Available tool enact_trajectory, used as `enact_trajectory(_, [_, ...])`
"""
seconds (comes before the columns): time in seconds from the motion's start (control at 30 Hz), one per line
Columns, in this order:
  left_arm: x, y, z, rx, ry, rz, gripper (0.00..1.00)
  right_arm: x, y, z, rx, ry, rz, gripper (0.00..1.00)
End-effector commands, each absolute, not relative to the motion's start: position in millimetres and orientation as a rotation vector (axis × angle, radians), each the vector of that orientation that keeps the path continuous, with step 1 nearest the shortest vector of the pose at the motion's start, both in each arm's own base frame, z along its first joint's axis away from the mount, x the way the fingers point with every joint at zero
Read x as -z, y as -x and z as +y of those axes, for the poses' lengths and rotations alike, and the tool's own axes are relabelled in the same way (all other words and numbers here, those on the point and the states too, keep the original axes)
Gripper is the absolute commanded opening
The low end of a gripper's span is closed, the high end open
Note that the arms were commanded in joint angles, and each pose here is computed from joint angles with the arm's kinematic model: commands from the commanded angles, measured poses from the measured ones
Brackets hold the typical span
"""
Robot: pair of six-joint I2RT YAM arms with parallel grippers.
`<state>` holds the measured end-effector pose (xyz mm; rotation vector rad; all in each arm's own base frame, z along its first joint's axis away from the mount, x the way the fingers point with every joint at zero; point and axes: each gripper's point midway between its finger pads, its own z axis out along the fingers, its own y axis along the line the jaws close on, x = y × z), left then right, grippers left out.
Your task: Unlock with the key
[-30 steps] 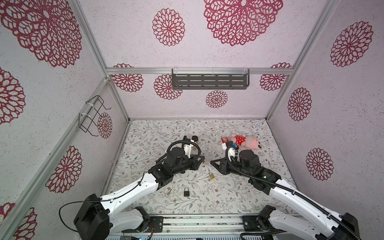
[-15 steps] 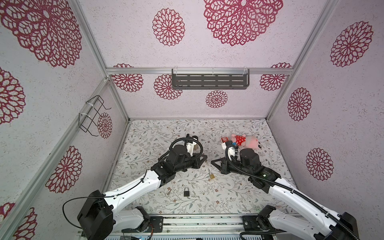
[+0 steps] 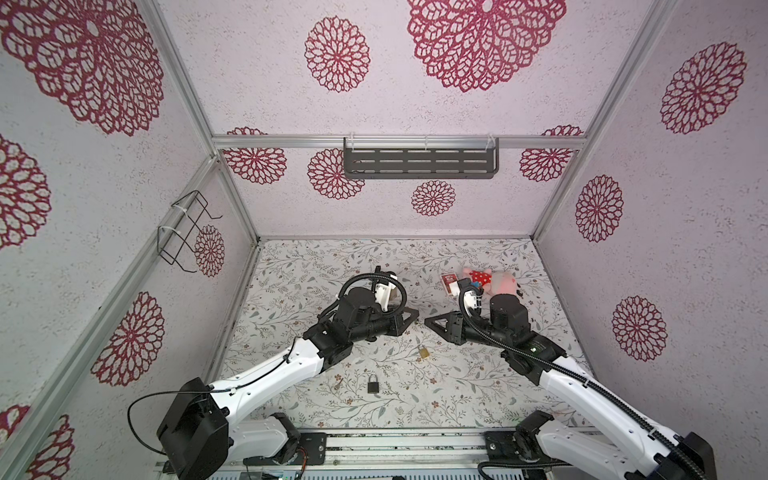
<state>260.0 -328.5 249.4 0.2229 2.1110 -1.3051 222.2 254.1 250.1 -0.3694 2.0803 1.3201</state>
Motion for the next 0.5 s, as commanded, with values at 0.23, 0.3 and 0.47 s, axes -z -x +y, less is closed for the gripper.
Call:
enact_trajectory(0.23, [-281,-263,-337,1.406,-0.251,2.011,0.0,-276,-213,262,-1.451,0.48,1.948,0.46])
enact_trajectory(0.3, [-283,-263,-339,1.416,-0.258,2.004,0.0,-278,-213,262,-1.465,0.484,1.938,0.46])
enact_trajectory(0.47, [-287,-260,-343,1.459,-0.279,1.987,0.0,-285,-215,260,-1.485,0.486,1.909,0.47])
